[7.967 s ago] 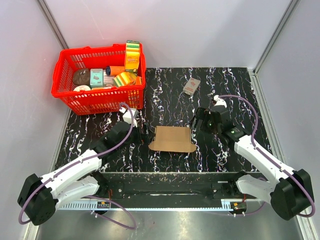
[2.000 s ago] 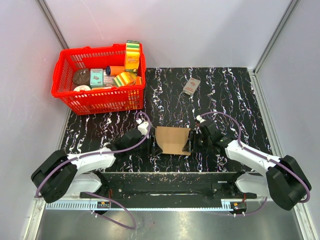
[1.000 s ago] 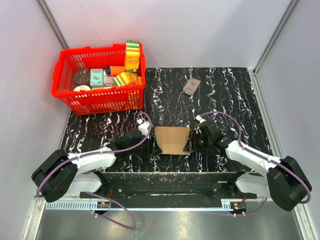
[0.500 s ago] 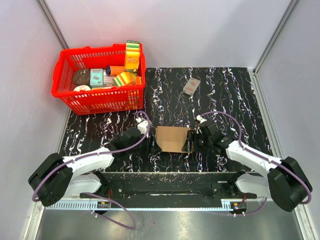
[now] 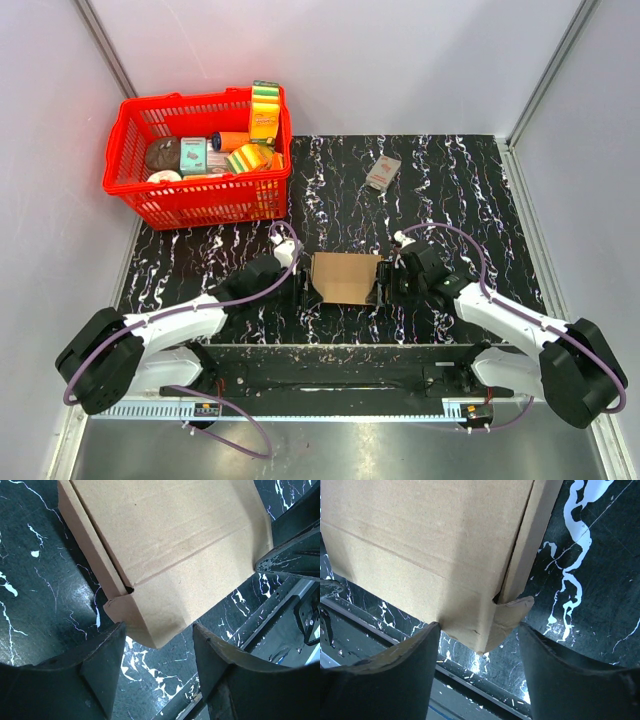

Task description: Fold the paper box

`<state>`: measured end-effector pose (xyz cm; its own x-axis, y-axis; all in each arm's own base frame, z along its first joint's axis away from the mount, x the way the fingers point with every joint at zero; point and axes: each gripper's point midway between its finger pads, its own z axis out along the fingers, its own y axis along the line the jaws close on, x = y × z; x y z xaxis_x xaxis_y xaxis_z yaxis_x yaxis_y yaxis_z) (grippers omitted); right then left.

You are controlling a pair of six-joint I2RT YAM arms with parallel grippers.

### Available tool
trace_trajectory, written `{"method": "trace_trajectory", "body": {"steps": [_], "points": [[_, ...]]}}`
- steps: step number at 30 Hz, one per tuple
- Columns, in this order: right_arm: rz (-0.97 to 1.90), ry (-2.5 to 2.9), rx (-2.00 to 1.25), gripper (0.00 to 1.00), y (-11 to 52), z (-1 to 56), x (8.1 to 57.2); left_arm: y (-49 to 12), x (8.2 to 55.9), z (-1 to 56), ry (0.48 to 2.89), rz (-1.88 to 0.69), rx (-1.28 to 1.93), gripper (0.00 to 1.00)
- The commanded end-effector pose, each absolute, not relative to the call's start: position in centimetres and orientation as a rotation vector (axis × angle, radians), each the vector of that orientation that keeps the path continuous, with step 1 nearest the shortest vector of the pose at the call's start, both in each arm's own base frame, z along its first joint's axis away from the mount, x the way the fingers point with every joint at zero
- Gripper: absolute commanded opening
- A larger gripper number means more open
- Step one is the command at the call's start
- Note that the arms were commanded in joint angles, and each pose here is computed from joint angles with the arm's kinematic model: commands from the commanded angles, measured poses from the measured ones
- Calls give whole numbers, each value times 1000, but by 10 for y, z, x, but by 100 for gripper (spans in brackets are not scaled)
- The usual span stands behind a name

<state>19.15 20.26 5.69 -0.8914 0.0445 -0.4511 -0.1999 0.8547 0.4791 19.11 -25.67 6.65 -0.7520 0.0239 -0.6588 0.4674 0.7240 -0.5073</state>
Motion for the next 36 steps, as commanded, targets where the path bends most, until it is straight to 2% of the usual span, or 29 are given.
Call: {"method": "trace_trajectory", "body": {"steps": [1,4,13,36], "points": [[728,2500,-137,67,207,76,204,-262,206,89,2205,-904,370,60],[732,2496,-140,61,208,77,205,-262,207,91,2202,-904,369,61],[746,2495,-150,55,210,79,205,-268,207,92,2198,-940,379,60],[855,2492,-155,53,225,79,202,-282,206,92,2194,-1028,382,59]]}}
